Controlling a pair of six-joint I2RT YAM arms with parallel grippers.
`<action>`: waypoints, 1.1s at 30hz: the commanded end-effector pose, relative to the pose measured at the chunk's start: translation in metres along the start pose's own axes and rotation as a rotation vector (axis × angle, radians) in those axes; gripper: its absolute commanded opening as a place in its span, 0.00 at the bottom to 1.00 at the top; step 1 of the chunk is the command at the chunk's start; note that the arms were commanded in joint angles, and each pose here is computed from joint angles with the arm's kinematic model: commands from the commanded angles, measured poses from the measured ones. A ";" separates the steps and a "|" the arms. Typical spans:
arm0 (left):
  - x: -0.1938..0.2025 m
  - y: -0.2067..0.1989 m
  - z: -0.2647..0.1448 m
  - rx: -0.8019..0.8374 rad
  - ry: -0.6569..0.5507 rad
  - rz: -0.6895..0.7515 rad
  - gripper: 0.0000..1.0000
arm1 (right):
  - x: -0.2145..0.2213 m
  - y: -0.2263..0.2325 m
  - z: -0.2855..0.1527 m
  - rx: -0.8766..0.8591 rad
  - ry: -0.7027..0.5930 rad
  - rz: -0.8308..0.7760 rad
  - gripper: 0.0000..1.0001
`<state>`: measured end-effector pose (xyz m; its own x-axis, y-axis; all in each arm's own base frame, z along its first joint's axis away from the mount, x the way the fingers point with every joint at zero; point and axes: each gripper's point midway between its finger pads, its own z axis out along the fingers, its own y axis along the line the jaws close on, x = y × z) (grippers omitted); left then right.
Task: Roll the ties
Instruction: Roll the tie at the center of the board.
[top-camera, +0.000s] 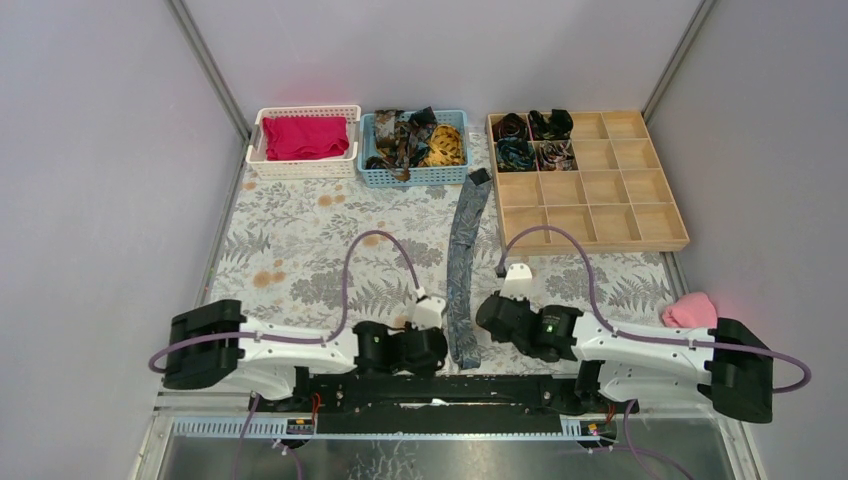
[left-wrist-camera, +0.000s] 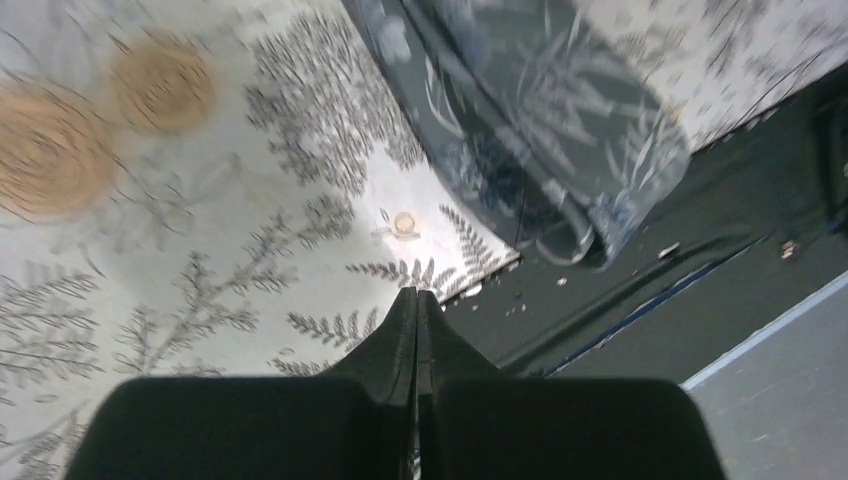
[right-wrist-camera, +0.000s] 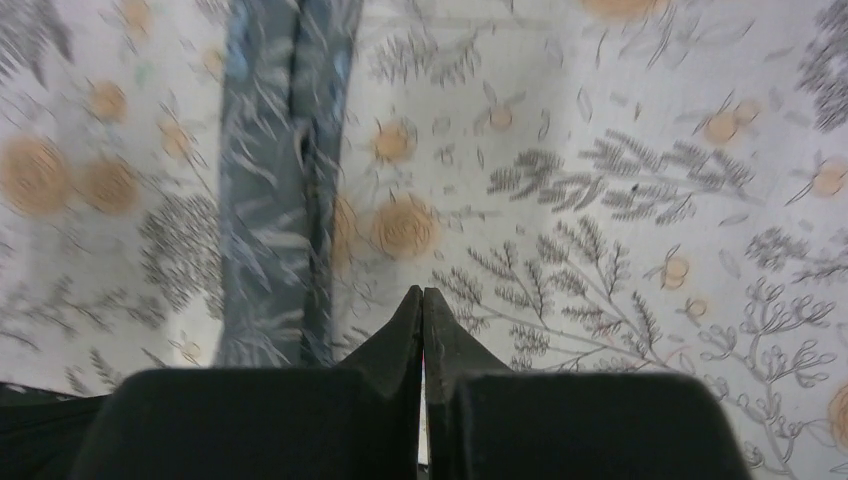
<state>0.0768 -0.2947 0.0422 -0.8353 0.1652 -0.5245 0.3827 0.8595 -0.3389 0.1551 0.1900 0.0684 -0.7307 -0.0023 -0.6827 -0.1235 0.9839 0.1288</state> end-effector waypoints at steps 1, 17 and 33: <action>0.017 -0.009 0.004 -0.043 0.037 0.001 0.00 | 0.035 0.004 0.003 -0.026 0.084 0.008 0.00; -0.004 -0.038 0.014 0.090 -0.088 0.024 0.00 | 0.080 0.038 0.010 -0.166 0.184 0.028 0.00; 0.002 -0.040 0.017 0.095 -0.059 0.039 0.00 | 0.083 0.063 0.004 -0.165 0.190 -0.036 0.00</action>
<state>0.0612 -0.3434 0.0362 -0.8068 0.1831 -0.5618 0.4644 0.7843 -0.4114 0.0872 0.2489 0.0110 -0.8407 -0.1118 -0.5298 -0.2765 0.9299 0.2425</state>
